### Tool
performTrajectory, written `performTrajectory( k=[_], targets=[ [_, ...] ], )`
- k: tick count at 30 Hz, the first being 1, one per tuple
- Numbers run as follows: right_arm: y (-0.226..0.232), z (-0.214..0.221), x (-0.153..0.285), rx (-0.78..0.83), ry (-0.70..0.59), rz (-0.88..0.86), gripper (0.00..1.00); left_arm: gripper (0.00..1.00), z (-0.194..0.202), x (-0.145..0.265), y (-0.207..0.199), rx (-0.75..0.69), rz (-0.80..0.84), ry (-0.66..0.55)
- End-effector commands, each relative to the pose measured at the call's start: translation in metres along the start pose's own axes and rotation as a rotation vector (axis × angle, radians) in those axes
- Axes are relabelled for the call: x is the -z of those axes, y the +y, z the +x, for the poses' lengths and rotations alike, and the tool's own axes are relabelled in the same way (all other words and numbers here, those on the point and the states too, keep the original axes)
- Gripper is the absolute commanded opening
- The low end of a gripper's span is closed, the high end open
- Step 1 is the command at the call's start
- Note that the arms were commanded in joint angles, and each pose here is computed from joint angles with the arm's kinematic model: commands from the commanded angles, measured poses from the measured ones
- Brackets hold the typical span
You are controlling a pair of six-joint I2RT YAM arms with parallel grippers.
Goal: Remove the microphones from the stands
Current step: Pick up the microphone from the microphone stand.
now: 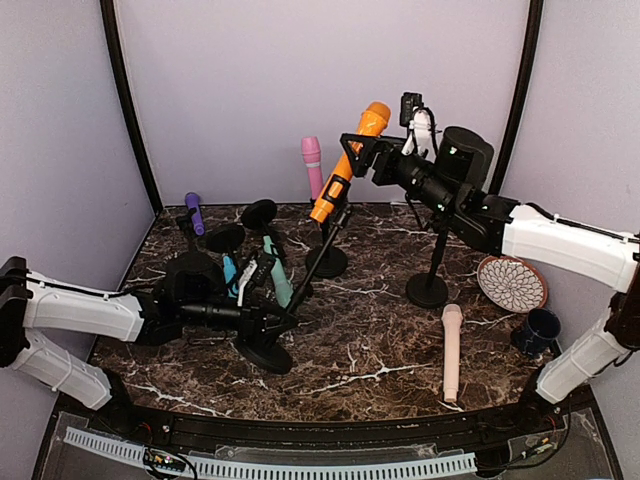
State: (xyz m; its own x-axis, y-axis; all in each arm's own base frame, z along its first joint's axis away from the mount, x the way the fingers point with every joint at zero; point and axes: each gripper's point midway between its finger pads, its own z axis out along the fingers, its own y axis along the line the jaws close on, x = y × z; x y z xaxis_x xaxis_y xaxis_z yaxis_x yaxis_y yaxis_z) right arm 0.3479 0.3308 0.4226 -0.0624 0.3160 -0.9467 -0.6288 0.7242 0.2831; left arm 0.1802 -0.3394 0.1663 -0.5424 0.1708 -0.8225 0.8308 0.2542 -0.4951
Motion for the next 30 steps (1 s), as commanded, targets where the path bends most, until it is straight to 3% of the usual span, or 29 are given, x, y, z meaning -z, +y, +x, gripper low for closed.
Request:
performTrajectory(
  k=[1, 7, 17, 25, 30],
  targets=[
    [0.007, 0.028, -0.011, -0.038, 0.091, -0.053, 0.98, 0.0, -0.076, 0.005, -0.046, -0.181, 0.16, -0.223],
    [0.029, 0.034, -0.014, -0.036, 0.116, -0.174, 0.98, 0.0, -0.078, -0.007, -0.043, -0.176, 0.195, -0.222],
    [0.035, 0.038, -0.011, 0.001, 0.137, -0.2, 0.98, 0.0, -0.083, -0.017, -0.039, -0.168, 0.215, -0.254],
    [0.029, -0.012, 0.013, 0.018, 0.039, -0.16, 0.99, 0.0, -0.091, -0.015, -0.041, -0.178, 0.232, -0.301],
    [0.02, -0.018, 0.031, -0.008, 0.035, -0.155, 0.99, 0.0, -0.097, -0.01, -0.048, -0.185, 0.253, -0.322]
  ],
)
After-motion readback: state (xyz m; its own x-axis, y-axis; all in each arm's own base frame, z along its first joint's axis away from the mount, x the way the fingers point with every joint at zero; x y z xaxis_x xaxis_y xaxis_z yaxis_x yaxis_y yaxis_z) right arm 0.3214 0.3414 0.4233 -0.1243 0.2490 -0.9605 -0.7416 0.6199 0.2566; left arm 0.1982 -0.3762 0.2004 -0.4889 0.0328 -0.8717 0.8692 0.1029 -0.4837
